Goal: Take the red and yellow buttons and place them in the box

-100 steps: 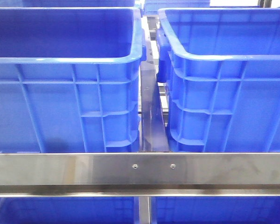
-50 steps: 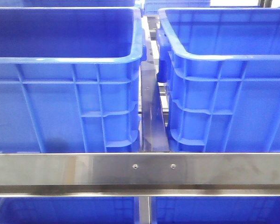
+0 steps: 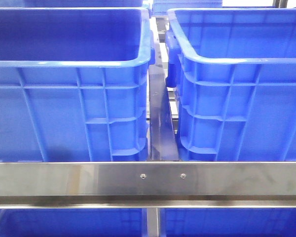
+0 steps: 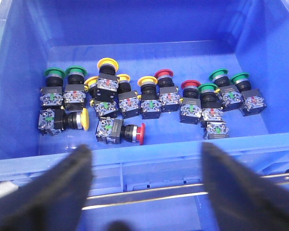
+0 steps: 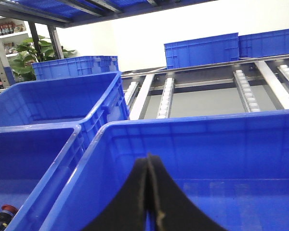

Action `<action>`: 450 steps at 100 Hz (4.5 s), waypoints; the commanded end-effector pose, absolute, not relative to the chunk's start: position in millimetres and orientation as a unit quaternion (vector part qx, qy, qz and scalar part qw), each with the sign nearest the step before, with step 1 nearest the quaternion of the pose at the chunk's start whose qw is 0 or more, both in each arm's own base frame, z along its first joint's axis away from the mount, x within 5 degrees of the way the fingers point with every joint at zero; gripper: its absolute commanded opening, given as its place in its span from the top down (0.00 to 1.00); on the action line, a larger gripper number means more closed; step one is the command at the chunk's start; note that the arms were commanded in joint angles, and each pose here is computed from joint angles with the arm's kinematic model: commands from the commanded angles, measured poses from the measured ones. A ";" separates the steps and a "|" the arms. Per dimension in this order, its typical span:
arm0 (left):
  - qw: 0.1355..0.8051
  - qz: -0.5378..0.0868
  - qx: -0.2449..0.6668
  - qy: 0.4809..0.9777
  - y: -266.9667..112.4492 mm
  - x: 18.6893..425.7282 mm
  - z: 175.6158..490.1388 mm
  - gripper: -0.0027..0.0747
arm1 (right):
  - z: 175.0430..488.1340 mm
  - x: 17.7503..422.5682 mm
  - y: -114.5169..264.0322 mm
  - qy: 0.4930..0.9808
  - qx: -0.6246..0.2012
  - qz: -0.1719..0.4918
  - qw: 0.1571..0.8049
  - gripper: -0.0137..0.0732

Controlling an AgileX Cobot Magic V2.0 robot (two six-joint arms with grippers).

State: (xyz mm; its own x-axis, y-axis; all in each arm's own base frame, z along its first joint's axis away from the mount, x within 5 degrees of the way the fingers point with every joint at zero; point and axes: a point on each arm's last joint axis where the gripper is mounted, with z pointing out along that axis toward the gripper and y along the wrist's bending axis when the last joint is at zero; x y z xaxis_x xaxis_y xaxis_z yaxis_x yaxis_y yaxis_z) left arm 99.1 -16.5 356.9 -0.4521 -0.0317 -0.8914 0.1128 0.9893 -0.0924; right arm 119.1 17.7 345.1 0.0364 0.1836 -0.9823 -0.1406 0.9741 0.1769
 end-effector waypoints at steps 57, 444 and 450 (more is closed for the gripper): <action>0.499 -0.002 0.049 0.865 -30.6 219.1 400.6 0.27 | 353.4 117.5 17.2 0.675 0.008 0.104 0.730 0.92; 0.473 -0.225 0.334 0.784 -156.8 129.6 440.4 0.99 | 351.2 111.7 39.6 0.683 -0.049 0.225 0.694 0.12; 0.473 -0.225 0.334 0.784 -156.8 129.6 440.4 0.99 | 352.0 110.4 42.6 0.680 -0.044 0.255 0.686 0.11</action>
State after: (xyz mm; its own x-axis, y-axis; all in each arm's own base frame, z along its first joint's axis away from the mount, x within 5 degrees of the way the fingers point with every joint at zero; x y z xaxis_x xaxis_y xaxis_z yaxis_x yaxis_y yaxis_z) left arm 132.2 -157.9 423.6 -0.3965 0.3830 -0.8343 0.7269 0.6860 -0.0305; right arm 114.1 38.1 342.6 -0.0460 0.2126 -0.9761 -0.3536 0.9104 0.2149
